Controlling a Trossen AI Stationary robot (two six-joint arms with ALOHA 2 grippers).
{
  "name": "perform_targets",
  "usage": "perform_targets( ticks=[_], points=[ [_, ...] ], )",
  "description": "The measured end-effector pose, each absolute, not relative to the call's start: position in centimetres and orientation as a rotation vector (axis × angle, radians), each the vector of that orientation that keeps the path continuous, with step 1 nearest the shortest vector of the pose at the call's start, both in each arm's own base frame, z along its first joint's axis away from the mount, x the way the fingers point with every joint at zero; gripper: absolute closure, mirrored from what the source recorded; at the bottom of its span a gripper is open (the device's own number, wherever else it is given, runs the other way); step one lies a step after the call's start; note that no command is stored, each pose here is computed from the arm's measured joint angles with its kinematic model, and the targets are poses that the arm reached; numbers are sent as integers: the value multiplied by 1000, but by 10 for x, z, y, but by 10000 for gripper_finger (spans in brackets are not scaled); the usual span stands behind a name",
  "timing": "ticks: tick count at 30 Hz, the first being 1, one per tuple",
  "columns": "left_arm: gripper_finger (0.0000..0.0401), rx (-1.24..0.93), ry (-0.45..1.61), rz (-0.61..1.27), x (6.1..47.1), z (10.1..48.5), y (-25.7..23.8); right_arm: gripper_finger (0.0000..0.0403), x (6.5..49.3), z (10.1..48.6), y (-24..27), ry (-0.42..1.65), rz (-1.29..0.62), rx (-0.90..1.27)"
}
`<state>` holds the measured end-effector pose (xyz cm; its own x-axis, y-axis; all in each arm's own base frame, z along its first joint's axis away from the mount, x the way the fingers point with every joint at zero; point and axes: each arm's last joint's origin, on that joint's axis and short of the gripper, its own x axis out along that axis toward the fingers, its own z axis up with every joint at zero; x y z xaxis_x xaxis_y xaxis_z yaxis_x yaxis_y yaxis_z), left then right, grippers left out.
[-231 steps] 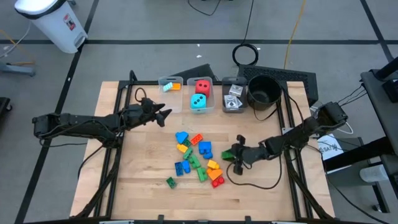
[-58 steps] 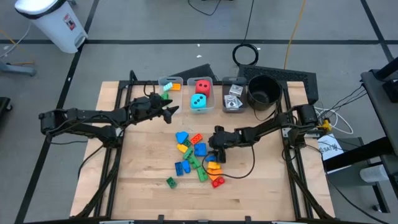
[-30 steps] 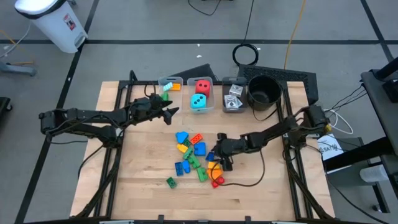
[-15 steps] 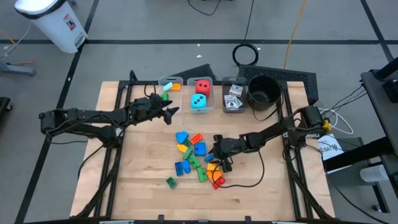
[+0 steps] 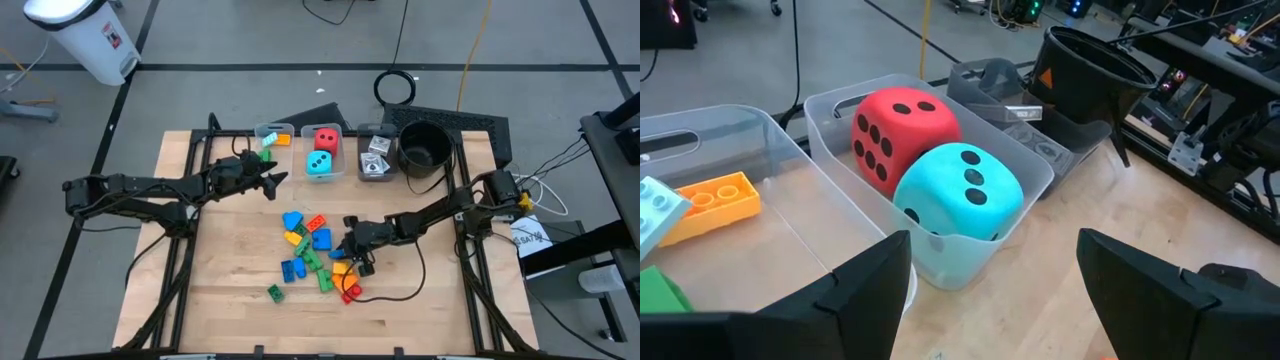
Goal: Pick & Place Toys
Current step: Put the blue game piece into the left transparent bin
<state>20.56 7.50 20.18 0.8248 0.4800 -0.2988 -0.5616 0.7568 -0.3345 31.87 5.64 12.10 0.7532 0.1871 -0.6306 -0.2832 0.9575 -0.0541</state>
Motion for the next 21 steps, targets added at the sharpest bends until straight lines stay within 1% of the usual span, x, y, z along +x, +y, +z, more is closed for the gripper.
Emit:
perform_targets(
  ticks=[2,4,7,10,14,16,21],
  points=[
    [116,-428,200,572,206,202,75,323,319,121,56,667,258,-151],
    [116,-432,199,572,206,202,75,334,319,121,56,665,260,-162],
    [116,-454,193,571,206,202,74,334,319,122,54,665,259,-178],
    [116,-460,193,545,208,202,70,334,314,136,52,656,248,-165],
    [116,-351,195,358,213,207,58,328,307,165,49,605,142,-70],
    [116,-314,173,275,216,211,50,330,305,180,48,546,124,-42],
    [116,-283,144,198,220,215,34,334,298,210,50,409,73,-43]
  ],
)
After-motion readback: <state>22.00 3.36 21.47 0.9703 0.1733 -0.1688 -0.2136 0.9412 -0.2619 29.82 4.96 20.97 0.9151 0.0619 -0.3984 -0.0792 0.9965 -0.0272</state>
